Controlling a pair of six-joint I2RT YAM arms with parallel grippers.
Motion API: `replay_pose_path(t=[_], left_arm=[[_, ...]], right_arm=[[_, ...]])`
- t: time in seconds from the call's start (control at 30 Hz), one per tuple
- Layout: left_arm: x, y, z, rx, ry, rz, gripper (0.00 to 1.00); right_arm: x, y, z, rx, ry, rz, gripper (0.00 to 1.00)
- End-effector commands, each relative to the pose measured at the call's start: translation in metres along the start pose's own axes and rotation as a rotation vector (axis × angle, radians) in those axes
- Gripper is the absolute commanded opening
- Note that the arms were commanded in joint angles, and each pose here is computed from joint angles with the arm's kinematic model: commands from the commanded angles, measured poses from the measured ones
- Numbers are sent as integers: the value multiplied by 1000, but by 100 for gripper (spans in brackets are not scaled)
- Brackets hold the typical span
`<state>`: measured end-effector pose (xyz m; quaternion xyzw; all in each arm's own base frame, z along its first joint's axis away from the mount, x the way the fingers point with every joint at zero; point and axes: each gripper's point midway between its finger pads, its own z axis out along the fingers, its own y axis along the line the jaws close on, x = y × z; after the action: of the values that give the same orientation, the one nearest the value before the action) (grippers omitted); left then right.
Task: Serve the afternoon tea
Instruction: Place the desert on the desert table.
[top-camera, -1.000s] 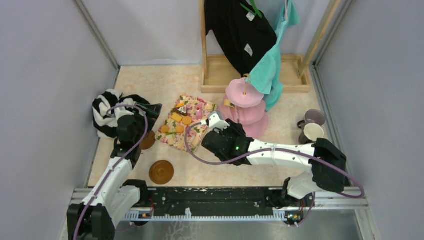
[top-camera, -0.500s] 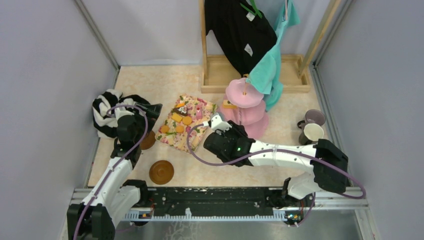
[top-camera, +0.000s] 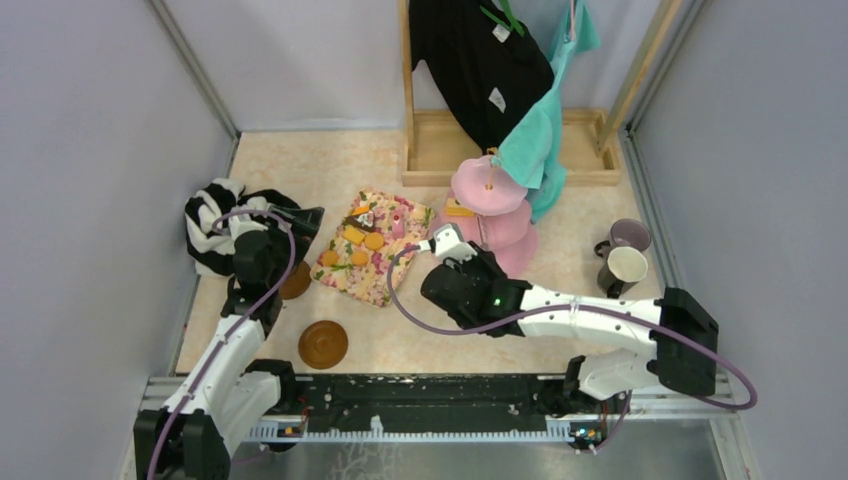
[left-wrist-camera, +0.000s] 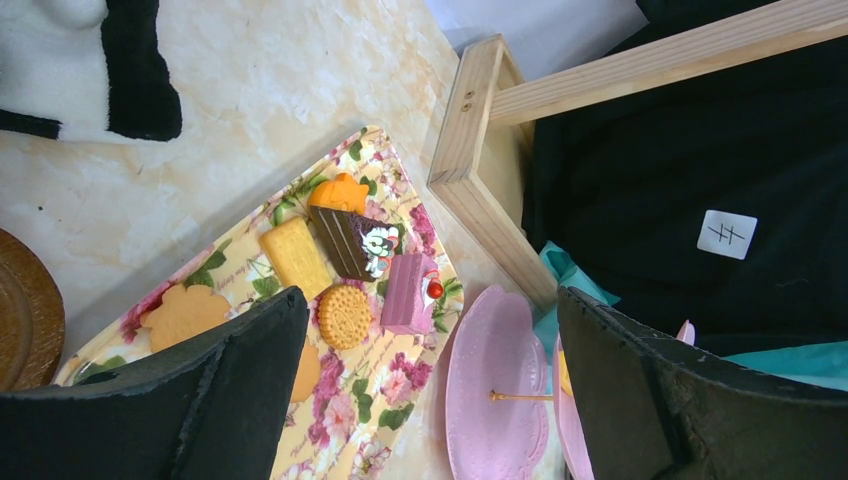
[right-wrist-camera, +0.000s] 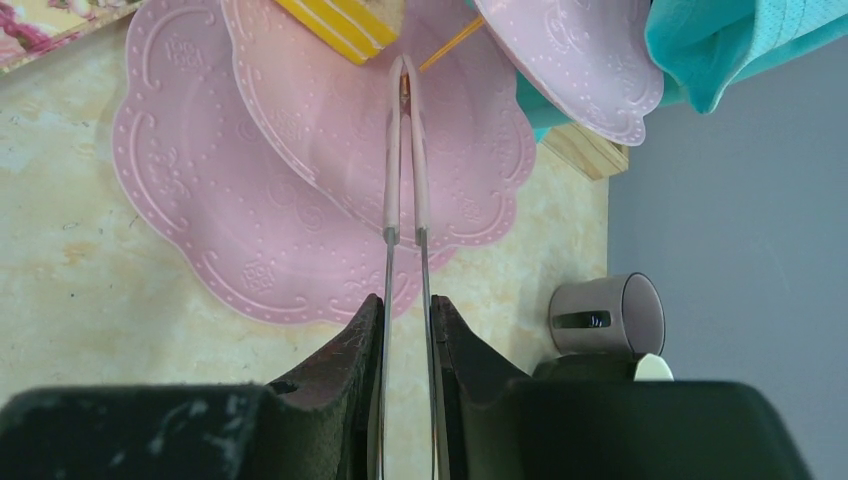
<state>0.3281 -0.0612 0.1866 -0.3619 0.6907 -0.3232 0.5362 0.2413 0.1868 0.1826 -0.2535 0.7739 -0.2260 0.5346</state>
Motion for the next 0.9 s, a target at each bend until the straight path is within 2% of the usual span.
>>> replay_pose_path(t=[0.0, 0.63, 0.87], left_arm=[[-8, -12, -2, 27, -24, -3, 99], [-7, -12, 2, 30, -21, 2, 99], [-8, -14, 3, 35, -21, 15, 99]], right_arm=[[-14, -13, -3, 22, -33, 95, 10], [-11, 6, -28, -196, -28, 126, 9], [-12, 6, -36, -215, -39, 147, 7]])
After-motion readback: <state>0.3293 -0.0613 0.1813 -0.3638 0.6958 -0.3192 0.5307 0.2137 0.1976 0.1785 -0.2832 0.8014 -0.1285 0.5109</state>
